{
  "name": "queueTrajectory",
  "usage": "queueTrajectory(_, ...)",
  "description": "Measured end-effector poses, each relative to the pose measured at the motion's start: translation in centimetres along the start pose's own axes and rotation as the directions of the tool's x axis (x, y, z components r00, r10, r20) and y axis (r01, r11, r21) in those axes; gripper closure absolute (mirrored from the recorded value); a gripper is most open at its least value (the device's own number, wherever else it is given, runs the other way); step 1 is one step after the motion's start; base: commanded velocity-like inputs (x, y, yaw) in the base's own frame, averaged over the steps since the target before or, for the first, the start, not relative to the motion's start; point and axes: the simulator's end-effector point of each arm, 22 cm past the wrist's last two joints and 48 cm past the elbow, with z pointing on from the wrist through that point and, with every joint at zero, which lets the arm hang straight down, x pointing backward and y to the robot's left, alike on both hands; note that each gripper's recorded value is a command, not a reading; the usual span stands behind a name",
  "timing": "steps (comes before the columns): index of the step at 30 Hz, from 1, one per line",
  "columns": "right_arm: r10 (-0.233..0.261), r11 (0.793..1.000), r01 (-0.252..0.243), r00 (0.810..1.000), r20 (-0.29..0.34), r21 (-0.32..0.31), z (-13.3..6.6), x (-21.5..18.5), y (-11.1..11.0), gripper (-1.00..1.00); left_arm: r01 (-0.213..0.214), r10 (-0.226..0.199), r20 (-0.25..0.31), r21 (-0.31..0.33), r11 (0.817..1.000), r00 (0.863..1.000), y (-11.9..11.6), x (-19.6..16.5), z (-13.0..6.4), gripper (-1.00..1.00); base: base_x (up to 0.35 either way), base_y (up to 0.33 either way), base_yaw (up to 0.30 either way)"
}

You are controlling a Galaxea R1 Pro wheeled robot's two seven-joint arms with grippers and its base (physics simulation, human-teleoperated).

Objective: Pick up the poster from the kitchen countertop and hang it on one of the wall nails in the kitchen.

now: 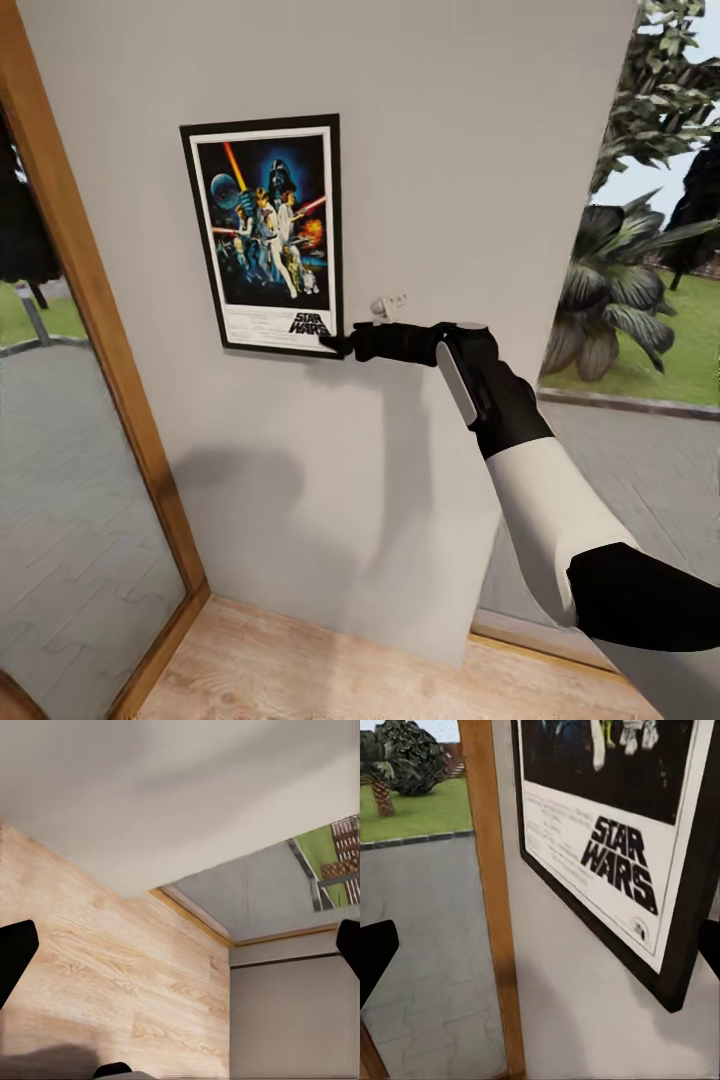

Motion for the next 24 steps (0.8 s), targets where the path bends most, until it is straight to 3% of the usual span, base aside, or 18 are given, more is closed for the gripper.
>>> queueTrajectory(10,-0.005,1.000,0.006,0.999,0.051,-0.027,-0.7,-1.7,1.1,-1.00,0.000,0.000,0.000,0.000,1.000,1.000,0.0,0.0,0.0,-1.00,-0.335,0.000,0.000)
queueTrajectory(13,0.038,0.998,-0.036,0.999,0.036,-0.046,-0.9,1.2,1.6,-1.00,0.000,0.000,0.000,0.001,1.000,1.000,0.0,0.0,0.0,-1.00,-0.338,0.000,0.000)
queueTrajectory(19,0.180,0.983,-0.181,0.983,-0.046,-0.038,-2.0,11.7,2.2,-1.00,0.000,0.000,0.000,0.001,1.000,1.000,0.0,0.0,0.0,-1.00,-0.319,0.000,0.000)
queueTrajectory(22,0.279,0.960,-0.279,0.959,-0.042,0.026,-5.4,18.7,0.3,-1.00,-0.001,0.001,-0.001,0.002,1.000,1.000,-0.1,0.0,0.0,-1.00,-0.138,0.000,0.000)
queueTrajectory(24,0.331,0.943,-0.331,0.943,-0.024,0.029,-8.0,23.1,0.5,-1.00,0.000,0.000,-0.001,0.003,1.000,1.000,-0.1,0.1,0.0,-1.00,-0.057,0.000,0.000)
